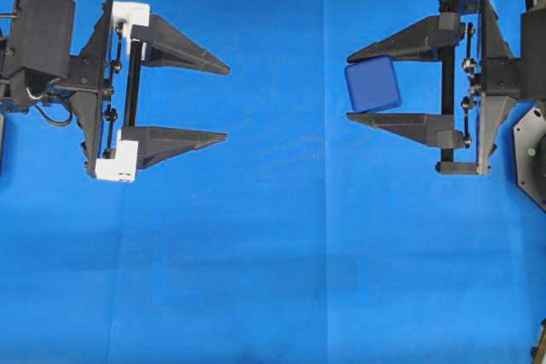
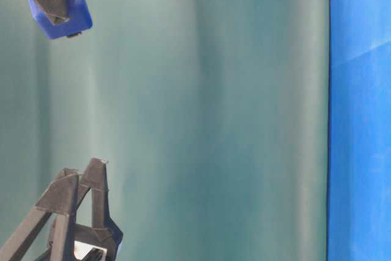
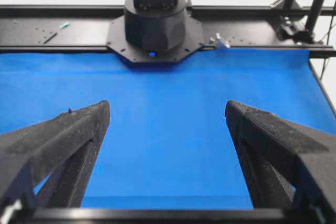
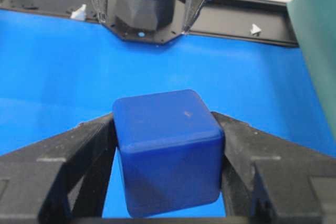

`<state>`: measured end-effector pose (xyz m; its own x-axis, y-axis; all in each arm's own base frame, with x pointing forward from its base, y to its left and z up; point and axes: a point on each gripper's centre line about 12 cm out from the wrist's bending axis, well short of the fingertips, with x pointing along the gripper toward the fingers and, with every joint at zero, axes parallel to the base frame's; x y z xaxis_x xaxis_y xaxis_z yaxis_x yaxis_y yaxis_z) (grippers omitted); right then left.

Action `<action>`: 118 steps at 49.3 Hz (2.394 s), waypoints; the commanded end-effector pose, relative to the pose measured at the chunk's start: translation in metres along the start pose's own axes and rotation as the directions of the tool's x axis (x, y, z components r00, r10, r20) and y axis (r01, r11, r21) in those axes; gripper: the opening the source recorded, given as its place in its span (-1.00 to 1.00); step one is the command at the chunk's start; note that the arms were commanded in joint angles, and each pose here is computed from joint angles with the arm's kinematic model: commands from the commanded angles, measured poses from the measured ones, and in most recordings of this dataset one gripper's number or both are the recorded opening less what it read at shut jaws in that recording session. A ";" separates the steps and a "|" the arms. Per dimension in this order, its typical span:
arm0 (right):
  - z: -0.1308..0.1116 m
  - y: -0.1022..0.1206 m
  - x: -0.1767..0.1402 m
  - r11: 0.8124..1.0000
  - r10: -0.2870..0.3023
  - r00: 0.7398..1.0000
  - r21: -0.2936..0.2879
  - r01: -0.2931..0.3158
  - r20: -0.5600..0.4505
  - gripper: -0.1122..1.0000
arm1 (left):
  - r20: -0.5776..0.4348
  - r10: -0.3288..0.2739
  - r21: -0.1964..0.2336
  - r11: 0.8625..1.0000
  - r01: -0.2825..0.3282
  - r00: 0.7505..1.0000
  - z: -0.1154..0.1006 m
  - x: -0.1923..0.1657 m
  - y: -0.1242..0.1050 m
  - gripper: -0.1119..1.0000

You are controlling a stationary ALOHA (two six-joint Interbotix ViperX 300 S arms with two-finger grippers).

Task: Handover the blue block to the right arm after grasping it with the left arm, then place it in the designated position.
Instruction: 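Carry the cube with the right gripper and rotate it downward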

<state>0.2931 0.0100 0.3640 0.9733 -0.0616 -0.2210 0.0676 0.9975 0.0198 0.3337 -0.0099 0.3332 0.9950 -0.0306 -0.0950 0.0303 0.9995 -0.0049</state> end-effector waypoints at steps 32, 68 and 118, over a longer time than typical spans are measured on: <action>0.002 -0.003 -0.002 1.000 -0.028 1.000 0.011 0.028 -0.014 0.05 | 0.034 0.003 0.003 1.000 -0.003 0.999 0.010 -0.003 0.001 0.88; -0.004 -0.002 -0.001 0.999 -0.042 0.998 0.025 0.044 -0.055 0.05 | 0.037 0.003 0.003 1.000 -0.003 0.999 0.011 -0.002 0.001 0.88; -0.043 0.012 -0.013 0.987 -0.121 0.923 0.058 0.152 -0.366 0.05 | 0.038 0.003 0.004 1.000 -0.003 0.999 0.012 -0.002 0.001 0.88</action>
<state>0.2714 0.0239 0.3190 0.7985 -0.1706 -0.5773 0.2316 0.9723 0.0330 0.3338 -0.0094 0.3332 0.9951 -0.0291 -0.0950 0.0289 0.9996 -0.0033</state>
